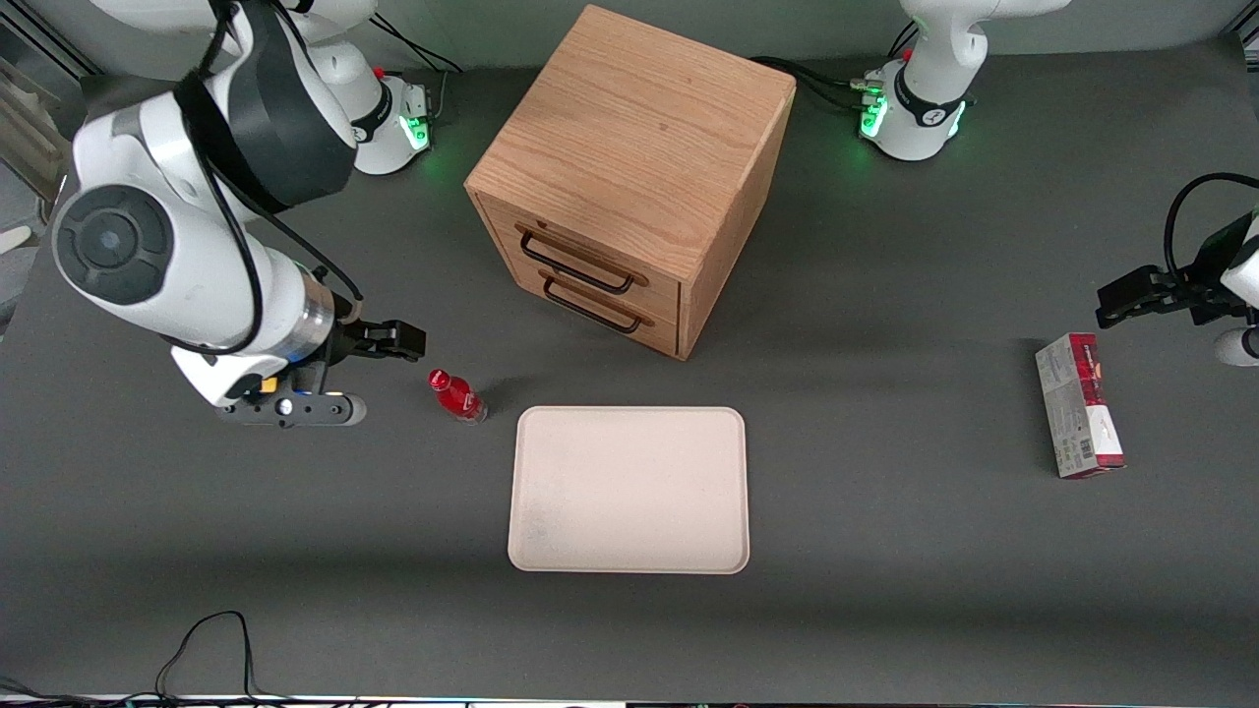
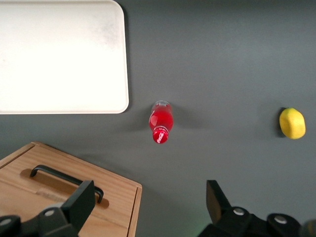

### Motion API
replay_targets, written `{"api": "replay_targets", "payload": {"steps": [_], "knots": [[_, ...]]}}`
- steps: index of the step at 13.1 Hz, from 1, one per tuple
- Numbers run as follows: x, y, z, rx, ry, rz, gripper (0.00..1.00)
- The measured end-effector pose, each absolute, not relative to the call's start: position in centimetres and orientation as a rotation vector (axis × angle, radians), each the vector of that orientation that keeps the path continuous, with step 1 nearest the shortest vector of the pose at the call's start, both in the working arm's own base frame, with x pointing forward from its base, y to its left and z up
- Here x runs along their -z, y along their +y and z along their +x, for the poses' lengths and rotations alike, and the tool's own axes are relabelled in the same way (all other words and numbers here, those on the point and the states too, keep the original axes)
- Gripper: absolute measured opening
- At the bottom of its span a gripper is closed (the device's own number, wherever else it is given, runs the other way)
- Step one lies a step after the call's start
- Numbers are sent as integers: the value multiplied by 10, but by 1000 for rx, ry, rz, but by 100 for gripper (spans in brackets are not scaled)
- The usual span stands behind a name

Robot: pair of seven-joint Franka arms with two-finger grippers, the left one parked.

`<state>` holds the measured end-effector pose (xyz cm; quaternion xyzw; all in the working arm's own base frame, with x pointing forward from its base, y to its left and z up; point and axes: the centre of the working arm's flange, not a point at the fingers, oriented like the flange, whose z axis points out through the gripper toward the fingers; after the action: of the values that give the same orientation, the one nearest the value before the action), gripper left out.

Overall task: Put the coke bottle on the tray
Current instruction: 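Move the open right gripper over the red Coca-Cola bottle, then lower the right gripper and close it on the bottle's neck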

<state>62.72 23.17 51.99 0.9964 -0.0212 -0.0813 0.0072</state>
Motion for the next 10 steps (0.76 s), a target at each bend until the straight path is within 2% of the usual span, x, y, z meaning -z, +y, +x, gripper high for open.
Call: {"api": "replay_targets", "payload": {"steps": [6, 10], "knots": [[-374, 233, 630, 223, -88, 3122, 100], [-343, 230, 617, 274, -88, 3104, 100]]}}
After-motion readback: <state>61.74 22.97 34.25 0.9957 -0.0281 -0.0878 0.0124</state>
